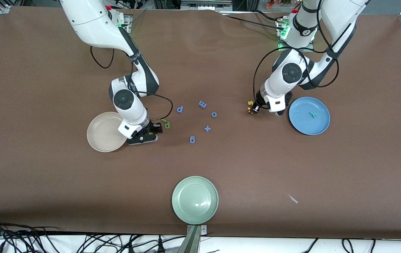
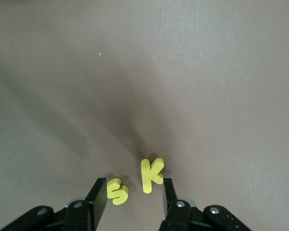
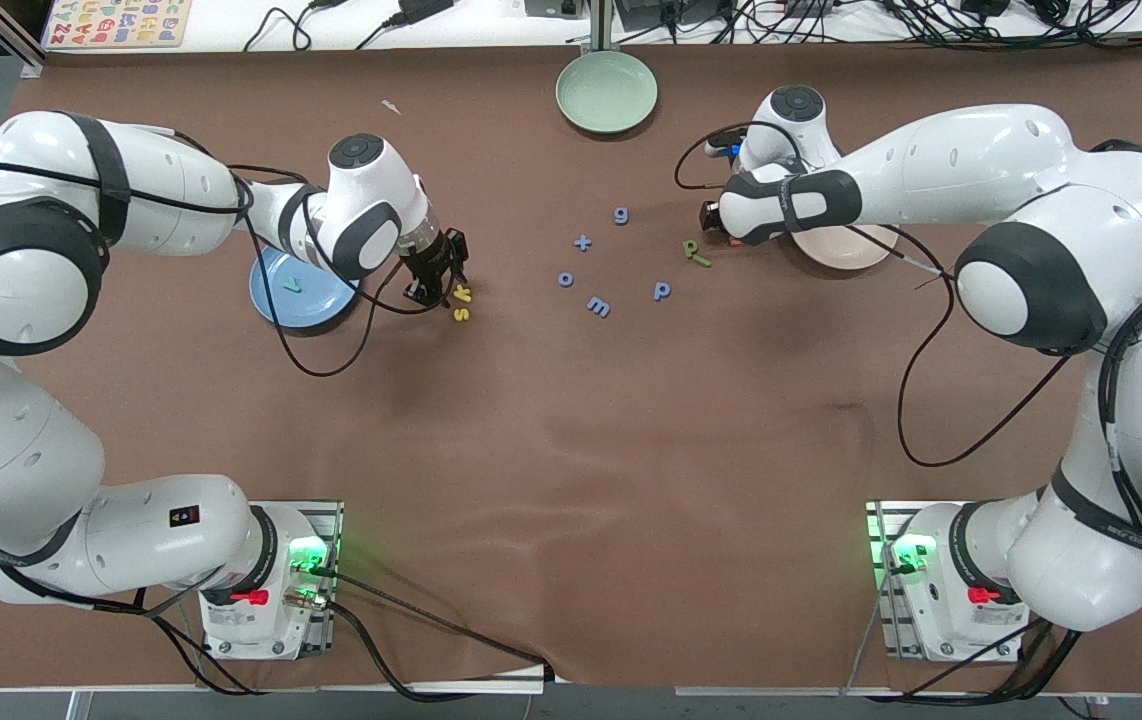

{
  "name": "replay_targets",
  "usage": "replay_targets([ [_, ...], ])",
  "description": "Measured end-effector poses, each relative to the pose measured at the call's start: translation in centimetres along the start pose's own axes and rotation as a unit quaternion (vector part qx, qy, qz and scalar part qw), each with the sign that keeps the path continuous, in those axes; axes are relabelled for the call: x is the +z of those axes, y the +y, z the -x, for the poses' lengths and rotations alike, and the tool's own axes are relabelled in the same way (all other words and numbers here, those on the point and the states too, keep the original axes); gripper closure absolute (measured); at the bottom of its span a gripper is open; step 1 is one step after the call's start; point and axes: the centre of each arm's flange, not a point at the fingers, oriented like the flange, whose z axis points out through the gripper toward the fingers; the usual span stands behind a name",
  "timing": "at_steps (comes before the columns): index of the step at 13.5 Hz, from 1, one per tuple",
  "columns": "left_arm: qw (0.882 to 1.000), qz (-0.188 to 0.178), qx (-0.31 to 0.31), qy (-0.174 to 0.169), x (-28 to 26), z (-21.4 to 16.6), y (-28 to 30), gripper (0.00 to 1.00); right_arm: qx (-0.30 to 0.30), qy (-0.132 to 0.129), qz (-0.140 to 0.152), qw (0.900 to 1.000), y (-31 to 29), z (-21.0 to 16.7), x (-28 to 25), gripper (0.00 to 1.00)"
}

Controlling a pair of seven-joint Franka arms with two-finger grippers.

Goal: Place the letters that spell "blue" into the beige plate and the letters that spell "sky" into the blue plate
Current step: 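Put the u in the white plate while the left gripper grasps the k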

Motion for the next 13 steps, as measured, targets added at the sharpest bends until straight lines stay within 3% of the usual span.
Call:
replay_targets([
  [8,1.000,-0.011,-0.013,0.008,2.3,-0.3,1.4,0.47,-0.035,-0.054,0.024,0.998,4.2,-4.0,-5.3,0.65],
  [13,1.000,-0.010,-0.016,0.011,2.4,-0.6,1.8,0.53,-0.054,-0.091,0.041,0.994,10.3,-2.8,-5.6,0.65],
])
